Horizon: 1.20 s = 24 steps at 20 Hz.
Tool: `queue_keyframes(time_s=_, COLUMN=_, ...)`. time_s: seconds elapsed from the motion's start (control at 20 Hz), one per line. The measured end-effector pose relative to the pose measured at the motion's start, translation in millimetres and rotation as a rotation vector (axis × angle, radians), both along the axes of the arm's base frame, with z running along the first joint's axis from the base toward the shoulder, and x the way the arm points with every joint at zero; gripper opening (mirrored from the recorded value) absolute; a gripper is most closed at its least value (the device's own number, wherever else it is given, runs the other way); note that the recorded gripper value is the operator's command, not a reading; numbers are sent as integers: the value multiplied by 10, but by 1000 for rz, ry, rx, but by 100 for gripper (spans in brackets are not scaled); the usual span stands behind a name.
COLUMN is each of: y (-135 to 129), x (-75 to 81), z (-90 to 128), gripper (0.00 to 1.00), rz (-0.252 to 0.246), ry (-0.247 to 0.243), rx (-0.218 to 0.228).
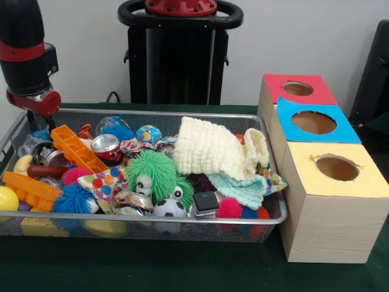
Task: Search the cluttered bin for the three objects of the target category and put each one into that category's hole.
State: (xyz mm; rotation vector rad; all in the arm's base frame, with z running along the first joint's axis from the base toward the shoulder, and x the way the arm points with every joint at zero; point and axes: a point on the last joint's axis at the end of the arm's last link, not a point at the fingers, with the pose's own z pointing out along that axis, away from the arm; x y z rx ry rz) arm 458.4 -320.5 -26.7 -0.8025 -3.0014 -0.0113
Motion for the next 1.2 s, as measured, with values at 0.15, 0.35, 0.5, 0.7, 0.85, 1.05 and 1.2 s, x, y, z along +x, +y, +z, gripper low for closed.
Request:
queue_keyframes(time_s=0.15, y=0, x=1, z=0, gripper=100, rz=0, ry=0, rx=0)
queue_keyframes(time_s=0.35, y=-2, x=3, z=-2, gripper=0, rz=0, ry=0, rx=1)
queue_keyframes(time_s=0.5, y=1, x=8, z=-12, gripper=0, rz=1, ry=-1, rx=1)
queue_keyframes(time_s=0.7, y=2, x=9, z=-12, gripper=0, rz=1, ry=-1, rx=1)
queue_keyframes(time_s=0.85, y=1, x=10, z=-12, gripper=0, rz=1, ry=-1, rx=1)
queue_keyframes(time_s=1.05, y=1, x=10, z=-12, gripper=0, rz=0, ry=-1, rx=1)
queue_keyframes(time_s=1.2, y=-2, x=20, z=-7, gripper=0, rz=0, ry=-4, rx=2)
